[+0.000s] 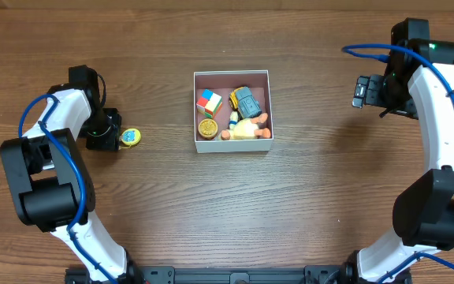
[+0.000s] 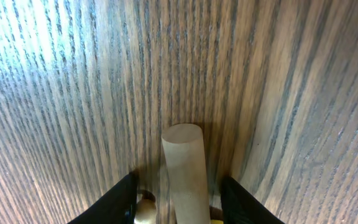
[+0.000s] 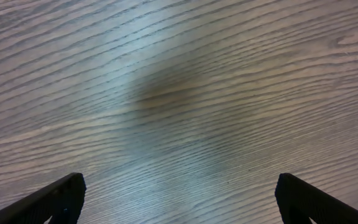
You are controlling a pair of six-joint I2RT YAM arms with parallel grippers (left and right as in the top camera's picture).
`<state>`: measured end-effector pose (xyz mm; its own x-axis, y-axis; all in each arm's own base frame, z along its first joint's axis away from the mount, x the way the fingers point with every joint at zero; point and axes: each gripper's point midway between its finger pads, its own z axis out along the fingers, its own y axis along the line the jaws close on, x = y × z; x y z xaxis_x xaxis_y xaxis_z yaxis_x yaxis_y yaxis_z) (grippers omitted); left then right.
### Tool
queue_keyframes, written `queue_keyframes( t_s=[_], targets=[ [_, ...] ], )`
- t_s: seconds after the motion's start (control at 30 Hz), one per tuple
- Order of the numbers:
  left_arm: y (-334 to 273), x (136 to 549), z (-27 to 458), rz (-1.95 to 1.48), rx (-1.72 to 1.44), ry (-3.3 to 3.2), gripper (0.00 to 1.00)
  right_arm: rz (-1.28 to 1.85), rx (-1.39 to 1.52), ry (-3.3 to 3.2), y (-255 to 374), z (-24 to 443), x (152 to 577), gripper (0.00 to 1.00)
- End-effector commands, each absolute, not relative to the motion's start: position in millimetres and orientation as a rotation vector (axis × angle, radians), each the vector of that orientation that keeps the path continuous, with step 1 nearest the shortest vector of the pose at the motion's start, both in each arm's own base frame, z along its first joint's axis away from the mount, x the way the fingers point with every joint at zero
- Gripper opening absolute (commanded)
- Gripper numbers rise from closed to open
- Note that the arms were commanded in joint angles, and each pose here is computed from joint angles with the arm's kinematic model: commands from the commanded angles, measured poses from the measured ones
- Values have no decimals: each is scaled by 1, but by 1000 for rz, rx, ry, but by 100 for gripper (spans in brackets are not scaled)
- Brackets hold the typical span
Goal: Pack container
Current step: 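Close the left gripper on the rattle's wooden handle, then lift the rattle, carry it over the box, and drop it in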
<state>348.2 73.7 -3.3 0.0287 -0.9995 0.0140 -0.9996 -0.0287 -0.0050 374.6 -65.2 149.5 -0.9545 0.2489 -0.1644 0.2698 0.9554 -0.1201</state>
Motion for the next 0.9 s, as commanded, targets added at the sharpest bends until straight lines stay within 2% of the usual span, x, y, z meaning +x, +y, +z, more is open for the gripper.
queue_keyframes(
  t_s=[0.0, 0.13, 0.33, 0.43, 0.5, 0.67, 0.77, 0.87],
  targets=[
    [73, 324, -20, -106, 2199, -2157, 45, -232, 399, 2940, -68, 155, 375, 100],
    [77, 323, -20, -139, 2203, -2171, 44, -233, 399, 2940, -69, 155, 375, 100],
    [81, 322, -20, -169, 2203, -2186, 26, -232, 399, 2940, -69, 155, 375, 100],
    [82, 322, -20, -177, 2193, -2199, 25, -232, 399, 2940, -68, 155, 375, 100],
    [82, 322, -20, -177, 2173, -2218, 18, -232, 399, 2940, -69, 155, 375, 100],
    [82, 322, -20, -176, 2165, -2225, 12, -232, 399, 2940, -68, 155, 375, 100],
    [82, 323, -20, -172, 2127, -2259, 5, -233, 399, 2940, -69, 155, 375, 100],
    [82, 323, -19, -168, 2083, -2300, 4, -232, 399, 2940, -69, 155, 375, 100]
  ],
)
